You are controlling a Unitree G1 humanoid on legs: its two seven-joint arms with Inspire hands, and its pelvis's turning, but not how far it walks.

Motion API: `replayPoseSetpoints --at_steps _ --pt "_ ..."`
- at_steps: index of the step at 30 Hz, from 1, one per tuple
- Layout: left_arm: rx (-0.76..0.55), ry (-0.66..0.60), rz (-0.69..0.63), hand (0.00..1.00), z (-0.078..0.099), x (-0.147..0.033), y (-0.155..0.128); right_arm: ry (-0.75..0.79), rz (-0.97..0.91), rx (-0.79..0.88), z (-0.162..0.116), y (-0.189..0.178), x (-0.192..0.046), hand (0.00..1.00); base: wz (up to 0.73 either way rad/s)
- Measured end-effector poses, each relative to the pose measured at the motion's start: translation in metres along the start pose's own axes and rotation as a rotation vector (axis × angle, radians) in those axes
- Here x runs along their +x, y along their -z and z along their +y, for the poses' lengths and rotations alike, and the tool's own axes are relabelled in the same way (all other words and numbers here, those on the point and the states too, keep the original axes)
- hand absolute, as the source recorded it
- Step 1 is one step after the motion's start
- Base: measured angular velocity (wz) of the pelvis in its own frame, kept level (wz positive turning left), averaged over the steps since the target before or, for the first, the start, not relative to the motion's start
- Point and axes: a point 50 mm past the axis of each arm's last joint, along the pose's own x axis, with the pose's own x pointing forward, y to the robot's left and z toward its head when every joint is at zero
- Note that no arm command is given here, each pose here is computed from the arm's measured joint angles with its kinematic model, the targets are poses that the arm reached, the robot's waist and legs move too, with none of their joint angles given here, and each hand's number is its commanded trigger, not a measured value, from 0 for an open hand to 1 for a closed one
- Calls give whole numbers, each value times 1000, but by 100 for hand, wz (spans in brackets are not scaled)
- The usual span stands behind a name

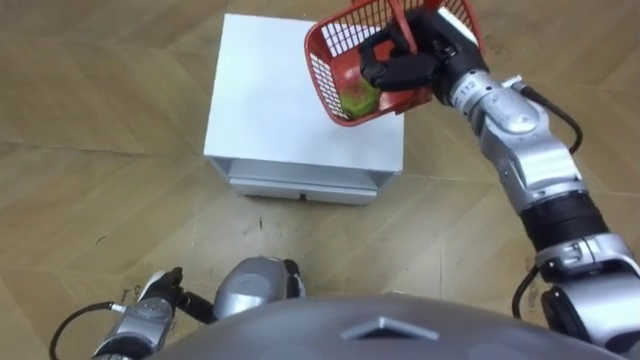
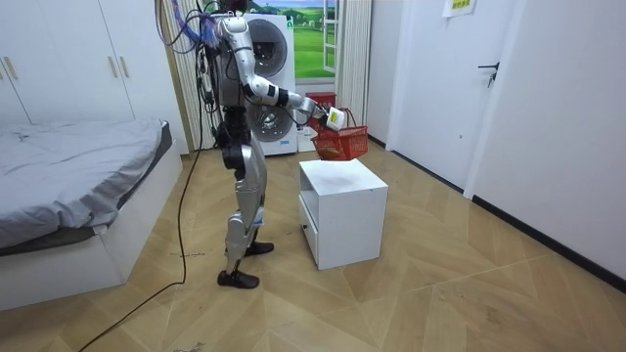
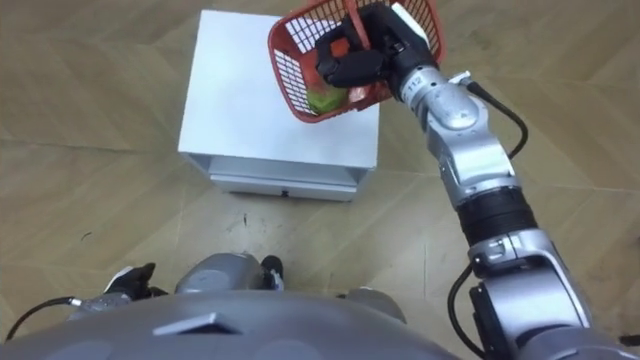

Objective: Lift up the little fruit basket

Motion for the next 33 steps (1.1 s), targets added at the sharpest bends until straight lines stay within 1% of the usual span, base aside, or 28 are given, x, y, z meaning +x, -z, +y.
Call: replayPoseSetpoints --at_steps 2,6,10,12,16,17,19,22,26,33 --pt "1 5 19 0 -1 0 5 -3 21 20 1 6 0 100 22" --pt "3 15 58 0 -6 -2 19 -21 43 10 3 10 1 100 16" --pt "5 13 59 0 -6 -2 20 -33 80 7 3 18 1 100 15" --pt "7 11 56 0 -5 -2 18 -21 112 -19 1 23 3 100 17" --pt "26 9 60 0 -7 -2 18 12 167 -10 -4 35 2 100 11" --pt "35 9 61 0 -7 -2 18 23 187 -6 -5 39 2 59 4" --pt "45 10 67 0 -8 -2 19 36 217 1 -7 44 3 0 0" --pt "56 5 69 0 -8 -2 19 49 243 2 -10 46 5 0 0" --pt "62 7 69 0 -9 -2 19 75 224 -1 -13 39 9 0 0" --pt "76 30 67 0 -11 -2 18 77 224 0 -12 39 9 0 1"
